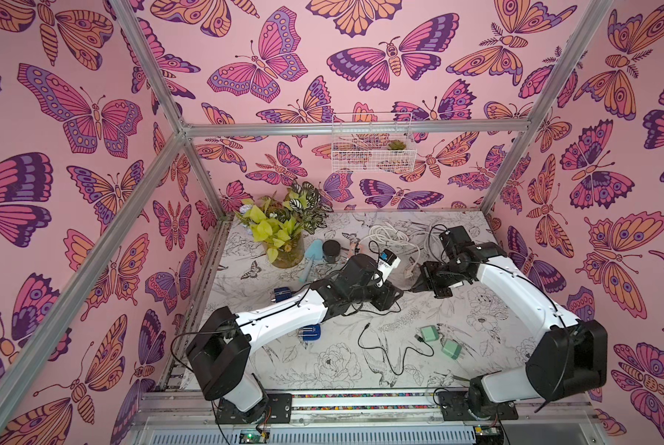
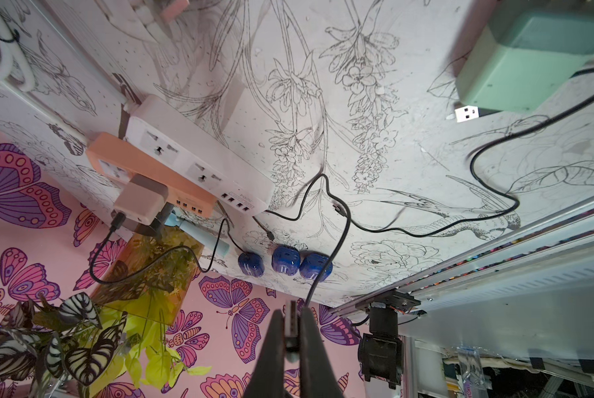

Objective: Charge the electric shaver
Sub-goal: Pick up the charging cable from the center of the board.

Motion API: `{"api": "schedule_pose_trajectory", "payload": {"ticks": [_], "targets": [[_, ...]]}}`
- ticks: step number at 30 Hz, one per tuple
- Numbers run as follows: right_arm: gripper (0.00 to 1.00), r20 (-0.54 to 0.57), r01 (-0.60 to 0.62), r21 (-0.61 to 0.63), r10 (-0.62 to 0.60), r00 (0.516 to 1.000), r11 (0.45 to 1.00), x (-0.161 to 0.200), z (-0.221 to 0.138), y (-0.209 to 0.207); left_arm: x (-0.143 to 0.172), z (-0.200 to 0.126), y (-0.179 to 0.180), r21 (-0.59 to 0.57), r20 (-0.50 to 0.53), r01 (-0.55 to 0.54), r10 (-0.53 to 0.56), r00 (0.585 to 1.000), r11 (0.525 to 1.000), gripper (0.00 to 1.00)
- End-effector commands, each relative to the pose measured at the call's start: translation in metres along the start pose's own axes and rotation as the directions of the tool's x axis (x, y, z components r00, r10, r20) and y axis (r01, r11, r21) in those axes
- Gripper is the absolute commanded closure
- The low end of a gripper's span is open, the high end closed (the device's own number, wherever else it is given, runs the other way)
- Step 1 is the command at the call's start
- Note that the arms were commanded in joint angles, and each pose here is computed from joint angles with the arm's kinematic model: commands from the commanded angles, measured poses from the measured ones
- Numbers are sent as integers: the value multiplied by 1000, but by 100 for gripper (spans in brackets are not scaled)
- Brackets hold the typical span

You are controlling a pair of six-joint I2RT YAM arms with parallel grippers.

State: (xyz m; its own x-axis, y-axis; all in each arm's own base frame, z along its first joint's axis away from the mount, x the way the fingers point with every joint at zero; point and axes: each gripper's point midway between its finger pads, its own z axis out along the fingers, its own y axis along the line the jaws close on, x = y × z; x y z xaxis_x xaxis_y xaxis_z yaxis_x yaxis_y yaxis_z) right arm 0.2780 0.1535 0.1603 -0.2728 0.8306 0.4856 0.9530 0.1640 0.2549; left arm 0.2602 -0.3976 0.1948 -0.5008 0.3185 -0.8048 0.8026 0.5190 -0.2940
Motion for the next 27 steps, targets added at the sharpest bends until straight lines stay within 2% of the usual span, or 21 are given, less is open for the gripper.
{"api": "schedule_pose_trajectory", "payload": {"ticks": [1,4,9,14,19,26,27], "targets": [[100,-23,39,15,-38,999,999,9,-6,-5,0,10,1,4,-8,-120,120,993,993,47],[100,-28,40,16,-39,999,999,8,-4,-7,-3,19,-1,25,-14,-121,121,993,992,51],[100,-38,35,12,-34,999,999,9,-2,-7,-3,31,-2,46,-25,-124,125,992,991,64],[100,-40,30,-5,-31,999,1000,10,-3,-3,2,37,-3,66,-42,-120,123,992,991,69],[100,-42,28,-9,-28,999,1000,11,-3,-2,-2,38,-6,78,-35,-113,116,993,991,79],[100,-53,21,-19,-22,998,1000,11,0,1,-10,36,-14,118,-17,-93,96,995,989,100],[100,-59,28,-35,-30,998,999,11,1,4,-10,35,-15,118,-17,-87,90,996,989,100]]}}
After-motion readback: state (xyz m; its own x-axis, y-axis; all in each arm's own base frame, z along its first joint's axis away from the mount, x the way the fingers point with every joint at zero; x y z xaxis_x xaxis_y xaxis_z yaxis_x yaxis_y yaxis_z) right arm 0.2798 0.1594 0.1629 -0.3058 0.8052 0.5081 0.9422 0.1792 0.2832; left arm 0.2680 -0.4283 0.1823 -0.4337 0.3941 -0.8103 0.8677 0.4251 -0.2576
